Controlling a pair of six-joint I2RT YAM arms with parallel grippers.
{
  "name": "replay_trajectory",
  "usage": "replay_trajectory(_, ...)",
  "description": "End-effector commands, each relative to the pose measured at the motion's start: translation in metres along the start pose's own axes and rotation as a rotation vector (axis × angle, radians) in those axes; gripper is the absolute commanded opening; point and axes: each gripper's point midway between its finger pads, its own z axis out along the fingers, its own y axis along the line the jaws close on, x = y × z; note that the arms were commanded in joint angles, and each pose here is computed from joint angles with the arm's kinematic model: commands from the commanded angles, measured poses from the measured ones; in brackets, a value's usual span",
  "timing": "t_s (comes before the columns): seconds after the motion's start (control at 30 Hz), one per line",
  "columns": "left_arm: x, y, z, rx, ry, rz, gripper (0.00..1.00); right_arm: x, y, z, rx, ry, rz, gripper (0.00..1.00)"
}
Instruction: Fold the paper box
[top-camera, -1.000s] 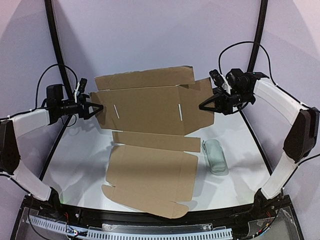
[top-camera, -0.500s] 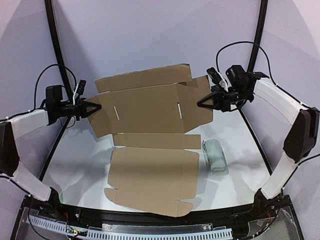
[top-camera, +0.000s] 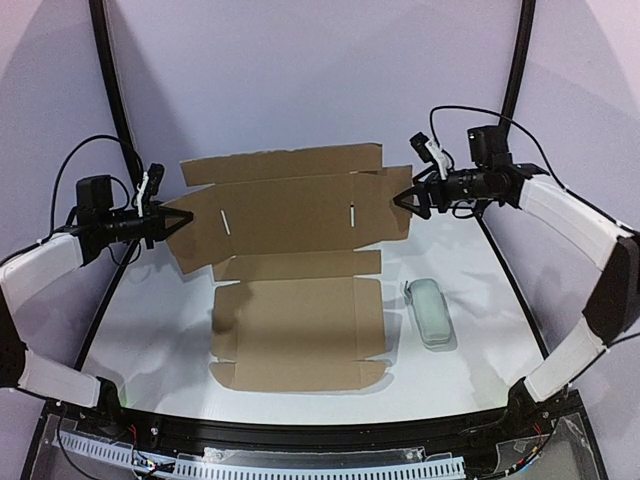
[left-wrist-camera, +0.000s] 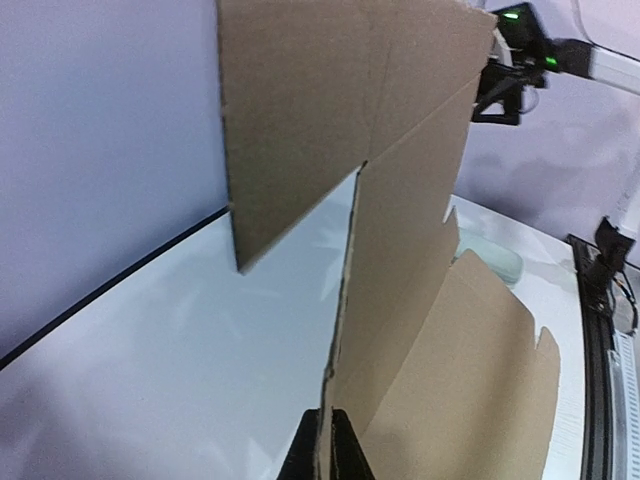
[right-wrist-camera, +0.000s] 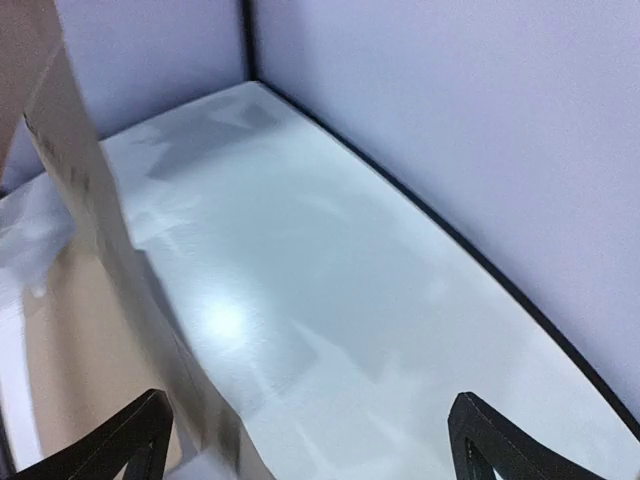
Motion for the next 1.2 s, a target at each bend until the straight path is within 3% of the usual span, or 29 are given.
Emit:
replay_trajectory(0.0,-0.006,0.019,0.005,-0.126,-0.007,-0.076,0.01,-0.001,-0.05,-0.041,0.416,-0.022,0.03,0.98)
replay_trajectory(0.13,0.017,0.012,0.033,-0.138,0.149,-0.115,0.01,0.006,-0.059,-0.081,0.623,-0.053,0.078,0.98)
replay_trajectory(0.2,0.018,0.009,0.037,-0.127,0.171,-0.121,0.01,0.001,-0.056,-0.096,0.661,-0.098,0.101,0.98)
replay_trajectory(0.27,0.017,0.006,0.04,-0.119,0.18,-0.146,0.01,-0.013,-0.042,-0.109,0.636,-0.183,0.13,0.98)
replay_trajectory(0.43,0.011,-0.01,0.045,-0.113,0.184,-0.147,0.01,-0.057,0.007,-0.104,0.347,-0.334,0.201,0.98)
replay_trajectory(0.47,0.01,-0.01,0.047,-0.152,0.191,-0.161,0.01,-0.078,0.019,-0.094,0.255,-0.331,0.275,0.98)
replay_trajectory(0.6,0.021,-0.029,0.049,-0.142,0.24,-0.185,0.01,-0.124,0.062,-0.042,0.07,-0.261,0.185,0.98)
replay_trajectory(0.9,0.034,-0.043,0.041,-0.114,0.23,-0.149,0.01,-0.138,0.012,0.098,0.19,-0.098,0.142,0.98)
replay_trajectory(1.17,0.043,-0.04,0.045,-0.11,0.252,-0.088,0.01,-0.155,0.004,0.134,0.273,-0.124,0.023,0.98)
